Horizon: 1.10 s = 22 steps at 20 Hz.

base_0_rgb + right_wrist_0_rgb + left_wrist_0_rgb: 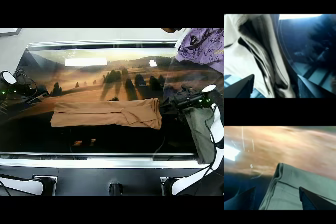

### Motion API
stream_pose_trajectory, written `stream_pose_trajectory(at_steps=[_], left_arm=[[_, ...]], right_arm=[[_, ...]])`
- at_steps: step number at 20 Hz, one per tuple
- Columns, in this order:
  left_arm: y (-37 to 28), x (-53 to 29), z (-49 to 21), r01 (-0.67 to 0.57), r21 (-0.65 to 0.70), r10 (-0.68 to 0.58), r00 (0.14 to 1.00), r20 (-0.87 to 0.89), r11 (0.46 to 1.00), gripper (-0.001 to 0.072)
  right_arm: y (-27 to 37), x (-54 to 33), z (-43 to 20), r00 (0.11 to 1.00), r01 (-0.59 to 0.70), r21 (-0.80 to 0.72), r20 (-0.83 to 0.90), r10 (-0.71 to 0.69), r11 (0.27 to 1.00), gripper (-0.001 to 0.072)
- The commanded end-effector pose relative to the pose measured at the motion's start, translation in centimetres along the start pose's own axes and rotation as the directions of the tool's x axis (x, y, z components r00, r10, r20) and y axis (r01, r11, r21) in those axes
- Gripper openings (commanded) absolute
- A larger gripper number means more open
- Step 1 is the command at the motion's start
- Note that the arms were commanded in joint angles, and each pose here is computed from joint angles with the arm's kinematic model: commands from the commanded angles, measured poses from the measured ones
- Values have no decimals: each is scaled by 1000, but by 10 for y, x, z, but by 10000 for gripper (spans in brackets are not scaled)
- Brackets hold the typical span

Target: Fold the clothes and pants, and hang the long-sleeved shirts on hangers.

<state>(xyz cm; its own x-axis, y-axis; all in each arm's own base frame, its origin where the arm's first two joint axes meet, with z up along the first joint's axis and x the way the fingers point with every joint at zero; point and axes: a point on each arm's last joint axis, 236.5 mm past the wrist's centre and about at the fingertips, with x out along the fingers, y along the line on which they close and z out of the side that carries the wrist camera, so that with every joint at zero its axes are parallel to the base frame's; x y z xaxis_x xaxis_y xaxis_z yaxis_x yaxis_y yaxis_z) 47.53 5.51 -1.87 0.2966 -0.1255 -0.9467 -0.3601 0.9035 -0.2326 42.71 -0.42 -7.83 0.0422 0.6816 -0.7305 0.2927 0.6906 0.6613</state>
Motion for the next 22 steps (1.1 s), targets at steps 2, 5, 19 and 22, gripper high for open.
stream_pose_trajectory(at_steps=[2,5,19,22], left_arm=[[0,-2,0,-2,1,2,1000,-3,1000,604],[0,-2,-1,-2,2,2,1000,-4,1000,605],[-165,33,-62,293,108,-279,952,-129,950,13],[-236,58,-117,364,176,-327,922,-209,915,13]], right_arm=[[9,29,-4,995,-73,2,-69,73,997,613],[26,51,-10,994,-58,-54,-98,52,997,597],[77,-44,-33,965,255,-63,72,-250,965,22],[83,-84,-48,929,344,-30,158,-336,938,22]])
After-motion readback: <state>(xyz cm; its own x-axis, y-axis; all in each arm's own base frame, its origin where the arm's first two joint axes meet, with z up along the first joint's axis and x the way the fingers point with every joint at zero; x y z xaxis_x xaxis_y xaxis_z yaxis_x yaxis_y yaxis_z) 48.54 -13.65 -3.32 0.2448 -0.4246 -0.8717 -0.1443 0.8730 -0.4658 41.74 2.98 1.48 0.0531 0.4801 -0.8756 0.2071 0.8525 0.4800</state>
